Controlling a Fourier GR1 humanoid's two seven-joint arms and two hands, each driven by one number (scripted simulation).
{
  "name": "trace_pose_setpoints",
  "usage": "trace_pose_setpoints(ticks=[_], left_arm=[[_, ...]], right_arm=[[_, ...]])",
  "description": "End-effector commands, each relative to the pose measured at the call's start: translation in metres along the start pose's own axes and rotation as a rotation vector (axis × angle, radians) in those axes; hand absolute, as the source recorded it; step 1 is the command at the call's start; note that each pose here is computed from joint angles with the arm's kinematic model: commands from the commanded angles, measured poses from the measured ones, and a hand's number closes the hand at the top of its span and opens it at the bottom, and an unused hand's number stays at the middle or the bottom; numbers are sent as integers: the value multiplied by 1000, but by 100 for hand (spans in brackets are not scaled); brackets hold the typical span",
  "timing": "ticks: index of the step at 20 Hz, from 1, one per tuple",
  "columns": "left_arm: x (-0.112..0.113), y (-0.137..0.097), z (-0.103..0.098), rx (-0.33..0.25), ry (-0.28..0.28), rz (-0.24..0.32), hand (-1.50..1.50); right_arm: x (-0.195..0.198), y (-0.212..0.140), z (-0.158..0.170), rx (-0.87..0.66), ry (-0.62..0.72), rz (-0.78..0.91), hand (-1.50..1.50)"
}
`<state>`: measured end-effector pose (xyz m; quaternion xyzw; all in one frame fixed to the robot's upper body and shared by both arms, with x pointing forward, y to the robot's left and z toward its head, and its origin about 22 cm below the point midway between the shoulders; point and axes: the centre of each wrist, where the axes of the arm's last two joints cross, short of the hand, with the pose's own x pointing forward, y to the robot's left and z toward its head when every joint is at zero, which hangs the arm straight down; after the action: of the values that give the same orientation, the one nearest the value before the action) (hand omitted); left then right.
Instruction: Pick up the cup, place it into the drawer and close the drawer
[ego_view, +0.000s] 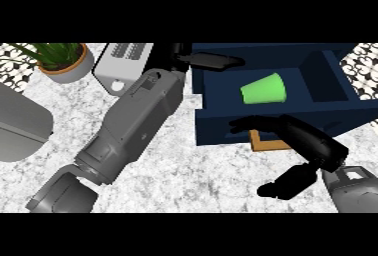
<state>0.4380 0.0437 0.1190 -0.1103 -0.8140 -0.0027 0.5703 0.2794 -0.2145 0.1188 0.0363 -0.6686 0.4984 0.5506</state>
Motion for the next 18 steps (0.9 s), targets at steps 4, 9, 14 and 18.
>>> trace_pose_setpoints(ticks=[4, 9, 14, 18], left_arm=[[-18, 19, 15, -9, -7, 57, -150], [-19, 43, 20, 28, -35, 77, -150], [-20, 50, 29, 0, -25, 118, -150], [-30, 64, 44, 11, -2, 137, -150]], right_arm=[[-61, 46, -31, 40, 182, 97, -150], [-107, 42, -46, 116, 264, 149, 150], [-142, 24, -59, 17, 289, 125, 150], [-144, -4, -68, -102, 237, 95, 150]])
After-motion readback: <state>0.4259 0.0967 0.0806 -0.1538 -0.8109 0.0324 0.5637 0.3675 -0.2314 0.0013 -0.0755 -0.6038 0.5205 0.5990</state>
